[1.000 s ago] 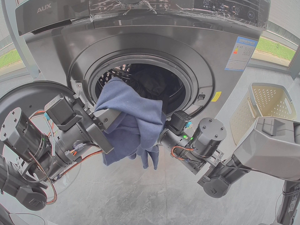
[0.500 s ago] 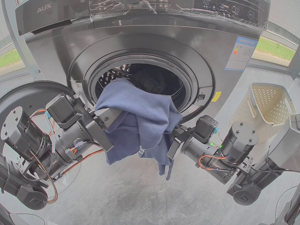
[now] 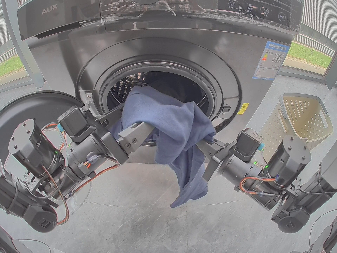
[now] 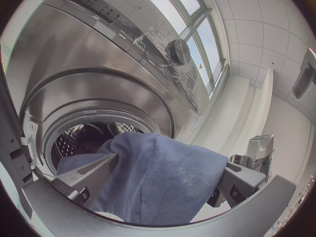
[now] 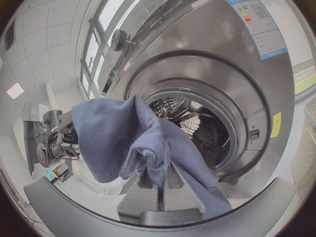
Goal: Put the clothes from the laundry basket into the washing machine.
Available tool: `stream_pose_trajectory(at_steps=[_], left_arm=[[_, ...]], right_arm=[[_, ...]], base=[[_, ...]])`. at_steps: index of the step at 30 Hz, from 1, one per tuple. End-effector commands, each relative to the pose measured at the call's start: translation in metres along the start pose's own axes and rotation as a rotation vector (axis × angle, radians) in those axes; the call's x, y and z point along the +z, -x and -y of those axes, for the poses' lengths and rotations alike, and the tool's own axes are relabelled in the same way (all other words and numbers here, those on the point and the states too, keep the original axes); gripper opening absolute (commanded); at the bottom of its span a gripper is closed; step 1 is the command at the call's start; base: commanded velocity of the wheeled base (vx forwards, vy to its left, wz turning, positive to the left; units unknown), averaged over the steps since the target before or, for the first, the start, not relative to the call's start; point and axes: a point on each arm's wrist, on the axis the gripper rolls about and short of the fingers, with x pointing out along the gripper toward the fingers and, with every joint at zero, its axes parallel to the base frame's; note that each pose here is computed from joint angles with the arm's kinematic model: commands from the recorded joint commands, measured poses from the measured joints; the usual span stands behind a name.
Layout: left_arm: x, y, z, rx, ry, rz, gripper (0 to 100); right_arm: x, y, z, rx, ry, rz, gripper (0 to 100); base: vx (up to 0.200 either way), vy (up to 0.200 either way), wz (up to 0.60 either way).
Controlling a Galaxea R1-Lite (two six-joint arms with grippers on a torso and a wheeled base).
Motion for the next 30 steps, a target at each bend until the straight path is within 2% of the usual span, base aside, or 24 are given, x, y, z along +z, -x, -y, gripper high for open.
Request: stream_pose_trajectory(at_steps=[1,3,8,10,19,25,30], left_arm=[[-0.005,-0.002,-0.003,0.010,0.003,-0.014,100],[-0.005,-0.001,-0.003,0.010,0.003,-0.015,100],[-0.009,-0.003,-0.010,0.045,-0.002,-0.023,100],[-0.010,-0.003,-0.011,0.050,-0.002,-0.028,100],[-0.018,0.004,-0.010,0.050,0.002,-0.069,100],[-0.042,0.018,-0.009,0.053,0.022,-0.190,100],[-0.054,0.019,-0.011,0.057,0.022,-0.237,100]], right_arm=[[0.006,0.012,0.000,0.002,0.006,-0.005,0],[0.004,0.017,0.000,0.003,0.010,-0.022,0],[-0.015,0.043,-0.002,0.013,0.014,-0.140,0],[-0.018,0.047,-0.002,0.012,0.016,-0.160,0],[-0.012,0.043,-0.004,0.017,0.008,-0.127,0],[-0.001,0.032,-0.004,0.015,-0.003,-0.063,0],[0.003,0.026,-0.007,0.025,-0.007,-0.035,0]], base=[[0.000,0.000,0.00],[0.000,0.000,0.00],[0.000,0.000,0.00],[0.000,0.000,0.00],[0.000,0.000,0.00],[0.000,0.000,0.00],[0.000,0.000,0.00]])
